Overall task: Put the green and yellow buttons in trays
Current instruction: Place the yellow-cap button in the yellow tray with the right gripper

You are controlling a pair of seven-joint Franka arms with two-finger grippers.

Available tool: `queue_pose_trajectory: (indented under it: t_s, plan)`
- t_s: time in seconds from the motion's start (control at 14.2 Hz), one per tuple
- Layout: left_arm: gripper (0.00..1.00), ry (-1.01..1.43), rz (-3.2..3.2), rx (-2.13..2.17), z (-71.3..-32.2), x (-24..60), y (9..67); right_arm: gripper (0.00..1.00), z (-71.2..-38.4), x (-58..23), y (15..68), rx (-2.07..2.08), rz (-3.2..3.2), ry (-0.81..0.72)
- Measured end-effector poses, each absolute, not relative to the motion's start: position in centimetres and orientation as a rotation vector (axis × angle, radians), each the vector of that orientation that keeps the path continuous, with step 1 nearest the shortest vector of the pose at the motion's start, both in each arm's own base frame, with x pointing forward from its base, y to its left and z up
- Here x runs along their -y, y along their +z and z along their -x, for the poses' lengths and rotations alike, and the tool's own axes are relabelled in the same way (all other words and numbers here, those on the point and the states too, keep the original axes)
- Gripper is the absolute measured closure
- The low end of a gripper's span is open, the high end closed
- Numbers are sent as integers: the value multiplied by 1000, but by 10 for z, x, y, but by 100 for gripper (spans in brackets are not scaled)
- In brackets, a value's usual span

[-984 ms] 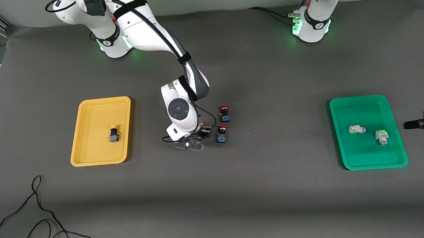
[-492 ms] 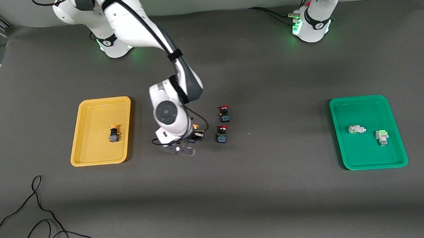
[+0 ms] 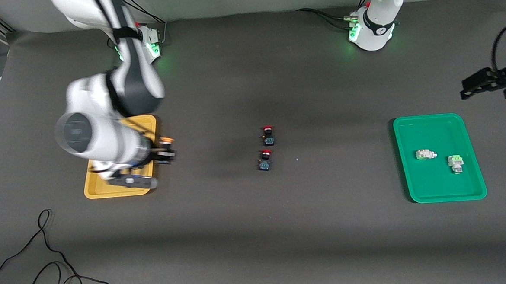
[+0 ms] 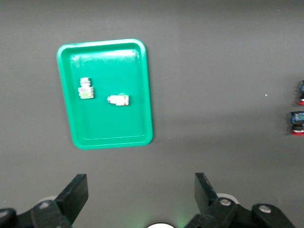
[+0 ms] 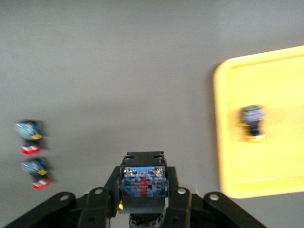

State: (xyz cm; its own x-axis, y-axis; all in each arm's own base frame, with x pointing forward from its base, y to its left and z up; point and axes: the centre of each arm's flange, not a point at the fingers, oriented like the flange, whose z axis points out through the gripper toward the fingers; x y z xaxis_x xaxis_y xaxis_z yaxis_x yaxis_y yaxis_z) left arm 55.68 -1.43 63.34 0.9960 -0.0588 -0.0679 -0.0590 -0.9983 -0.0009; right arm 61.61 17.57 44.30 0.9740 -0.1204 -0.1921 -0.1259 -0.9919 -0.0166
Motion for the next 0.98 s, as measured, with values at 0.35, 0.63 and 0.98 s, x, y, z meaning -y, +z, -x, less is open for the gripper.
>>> queue_pose_trajectory:
  t_s: [0.35,0.63,0.98]
  plan:
    - [0,78,3137,-119,-538,28,631,59,-609,-56,410,10,3118,377]
    - [0,80,3137,-129,-537,32,630,59,-599,-26,349,126,3165,272]
    - [0,94,3136,-137,-537,34,626,59,-569,7,277,236,3184,168]
